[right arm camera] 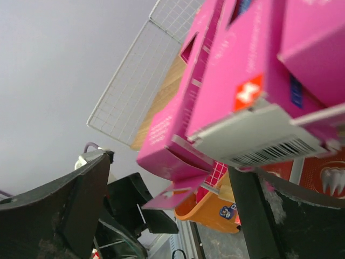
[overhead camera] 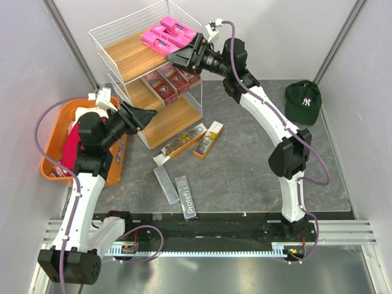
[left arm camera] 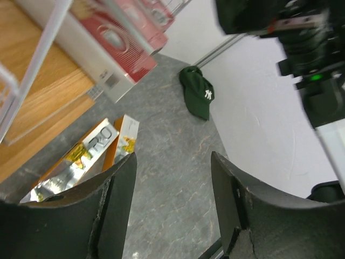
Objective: Place and organize the toothpastes onto the shelf
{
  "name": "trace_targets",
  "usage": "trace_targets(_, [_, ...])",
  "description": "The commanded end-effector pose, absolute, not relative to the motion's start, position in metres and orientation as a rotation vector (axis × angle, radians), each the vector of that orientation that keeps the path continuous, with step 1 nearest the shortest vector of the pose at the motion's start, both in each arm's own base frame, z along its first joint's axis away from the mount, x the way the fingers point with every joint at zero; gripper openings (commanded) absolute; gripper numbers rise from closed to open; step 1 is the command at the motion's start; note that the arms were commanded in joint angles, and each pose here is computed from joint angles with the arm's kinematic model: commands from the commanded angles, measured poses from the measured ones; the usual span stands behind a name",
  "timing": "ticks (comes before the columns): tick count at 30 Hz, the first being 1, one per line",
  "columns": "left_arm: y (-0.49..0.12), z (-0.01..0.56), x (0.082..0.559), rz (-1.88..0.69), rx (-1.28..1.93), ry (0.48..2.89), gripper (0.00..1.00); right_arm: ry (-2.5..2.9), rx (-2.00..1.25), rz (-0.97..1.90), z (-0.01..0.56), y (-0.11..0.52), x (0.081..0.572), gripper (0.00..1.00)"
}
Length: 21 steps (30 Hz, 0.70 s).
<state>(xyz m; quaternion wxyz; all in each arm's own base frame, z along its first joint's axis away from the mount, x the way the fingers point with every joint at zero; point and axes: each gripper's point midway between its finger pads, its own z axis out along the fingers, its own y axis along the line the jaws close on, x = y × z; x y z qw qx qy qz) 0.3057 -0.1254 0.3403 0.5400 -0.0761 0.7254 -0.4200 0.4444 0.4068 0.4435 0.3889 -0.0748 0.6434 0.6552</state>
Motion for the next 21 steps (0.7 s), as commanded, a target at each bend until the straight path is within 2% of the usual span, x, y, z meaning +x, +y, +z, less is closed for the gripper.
trace_targets(1, [-0.134,0.366,0.302,-1.009,-0.055,1.66,0.64,1.529,-0.245,1.703,0.48,0.394,0.423,0.98])
trace_targets(13, [-0.134,0.341,0.299,-1.009,-0.086,1.701,0.63,1.533,-0.251,1.703,0.487,0.375,0.397,0.98])
trace_targets(21, [-0.134,0.327,0.295,-1.01,-0.099,1.725,0.65,1.758,-0.183,1.635,0.428,0.356,0.394,0.98])
